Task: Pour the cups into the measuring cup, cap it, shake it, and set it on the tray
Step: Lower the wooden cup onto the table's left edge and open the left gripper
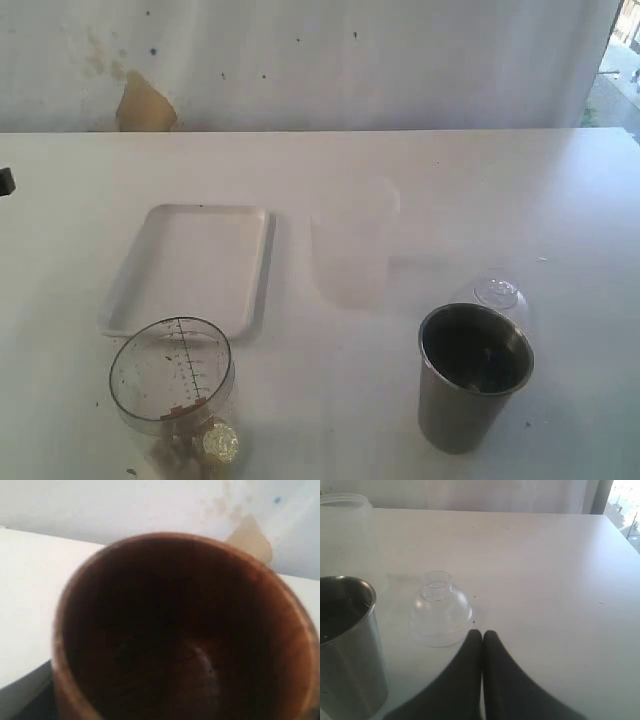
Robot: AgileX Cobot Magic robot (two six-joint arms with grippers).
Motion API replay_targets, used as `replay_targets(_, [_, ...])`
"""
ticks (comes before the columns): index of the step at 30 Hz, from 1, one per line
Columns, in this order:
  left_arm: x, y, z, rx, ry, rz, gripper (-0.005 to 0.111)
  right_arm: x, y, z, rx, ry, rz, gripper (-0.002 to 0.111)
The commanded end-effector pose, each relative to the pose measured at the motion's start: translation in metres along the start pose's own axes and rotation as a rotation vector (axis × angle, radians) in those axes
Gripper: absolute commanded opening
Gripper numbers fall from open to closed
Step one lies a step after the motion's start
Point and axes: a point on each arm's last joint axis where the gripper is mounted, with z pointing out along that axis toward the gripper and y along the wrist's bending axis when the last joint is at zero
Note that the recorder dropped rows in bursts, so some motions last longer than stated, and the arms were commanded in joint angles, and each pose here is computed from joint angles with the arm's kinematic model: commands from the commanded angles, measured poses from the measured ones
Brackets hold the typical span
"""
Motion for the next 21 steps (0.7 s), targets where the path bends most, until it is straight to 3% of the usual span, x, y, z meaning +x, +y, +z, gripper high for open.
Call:
replay_targets(1, [0.012,0.004,0.019,0.036,0.015,0.027,0.000,0.002,0.000,0.000,0.005,-0.001,-0.004,0.000])
replay_targets(6, [0.033,-0.003,0.042,0.145,-0.030,-0.020,0.000,0.002,0.000,0.000,0.005,-0.001,-0.004,0.000])
replay_targets(10, [0.051,-0.002,0.058,0.117,-0.073,-0.021,0.000,0.002,0.000,0.000,0.005,-0.001,-0.004,0.000])
replay_targets(17, [0.090,-0.003,0.088,0.089,0.017,0.005,0.000,0.002,0.000,0.000,0.005,-0.001,-0.004,0.000])
replay_targets(21, [0.099,-0.006,0.099,0.095,0.022,0.016,0.000,0.002,0.000,0.000,0.005,-0.001,-0.004,0.000])
